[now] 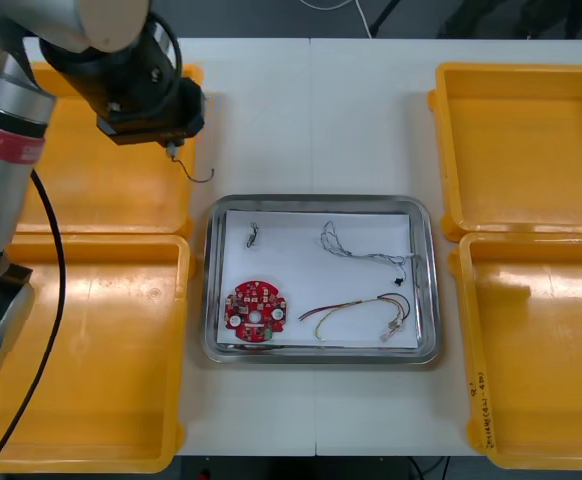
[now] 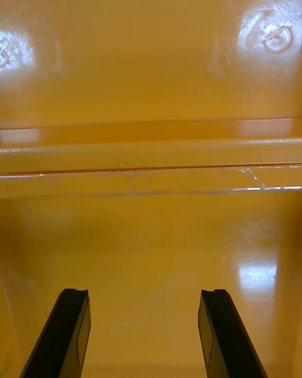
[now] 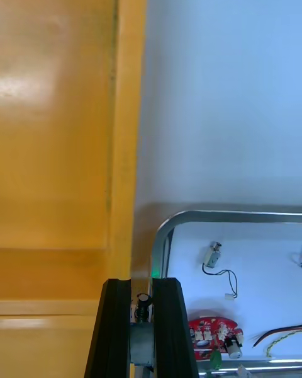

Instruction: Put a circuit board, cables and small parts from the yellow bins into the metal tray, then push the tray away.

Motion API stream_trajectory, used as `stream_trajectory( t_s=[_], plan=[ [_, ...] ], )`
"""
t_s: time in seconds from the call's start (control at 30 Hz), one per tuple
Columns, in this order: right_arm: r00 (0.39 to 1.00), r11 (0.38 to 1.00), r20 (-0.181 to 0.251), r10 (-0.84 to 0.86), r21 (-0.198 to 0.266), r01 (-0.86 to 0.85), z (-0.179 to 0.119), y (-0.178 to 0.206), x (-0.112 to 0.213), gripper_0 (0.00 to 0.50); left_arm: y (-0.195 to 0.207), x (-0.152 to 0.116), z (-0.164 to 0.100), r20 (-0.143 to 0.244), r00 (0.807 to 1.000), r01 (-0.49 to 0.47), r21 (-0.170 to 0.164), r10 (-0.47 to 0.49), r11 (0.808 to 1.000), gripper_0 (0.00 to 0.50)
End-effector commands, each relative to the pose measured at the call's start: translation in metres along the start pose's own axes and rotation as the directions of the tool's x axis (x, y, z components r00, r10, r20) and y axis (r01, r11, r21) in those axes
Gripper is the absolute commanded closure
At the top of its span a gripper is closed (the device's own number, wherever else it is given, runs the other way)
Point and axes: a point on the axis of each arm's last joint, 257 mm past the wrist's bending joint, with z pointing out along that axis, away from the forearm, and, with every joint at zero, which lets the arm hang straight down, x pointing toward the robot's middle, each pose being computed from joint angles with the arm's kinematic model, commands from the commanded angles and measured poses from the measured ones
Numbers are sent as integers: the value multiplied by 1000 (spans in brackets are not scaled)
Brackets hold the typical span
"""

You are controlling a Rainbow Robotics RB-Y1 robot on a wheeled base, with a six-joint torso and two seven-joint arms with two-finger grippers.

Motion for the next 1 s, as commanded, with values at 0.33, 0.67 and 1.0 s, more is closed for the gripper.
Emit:
stream_trajectory(
  t_s=[0.33,0.67,1.0],
  plan=[
    [998,998,46,43,36,-45,-19,-14,-11,0,-99,37,23,20,996,88,69,-90,994,500],
    [998,998,47,45,38,-47,-19,-14,-11,0,-120,75,71,35,997,70,65,-72,995,500],
    [998,998,47,48,38,-50,-19,-14,-11,0,-120,108,102,17,999,37,59,-38,998,500]
  ],
)
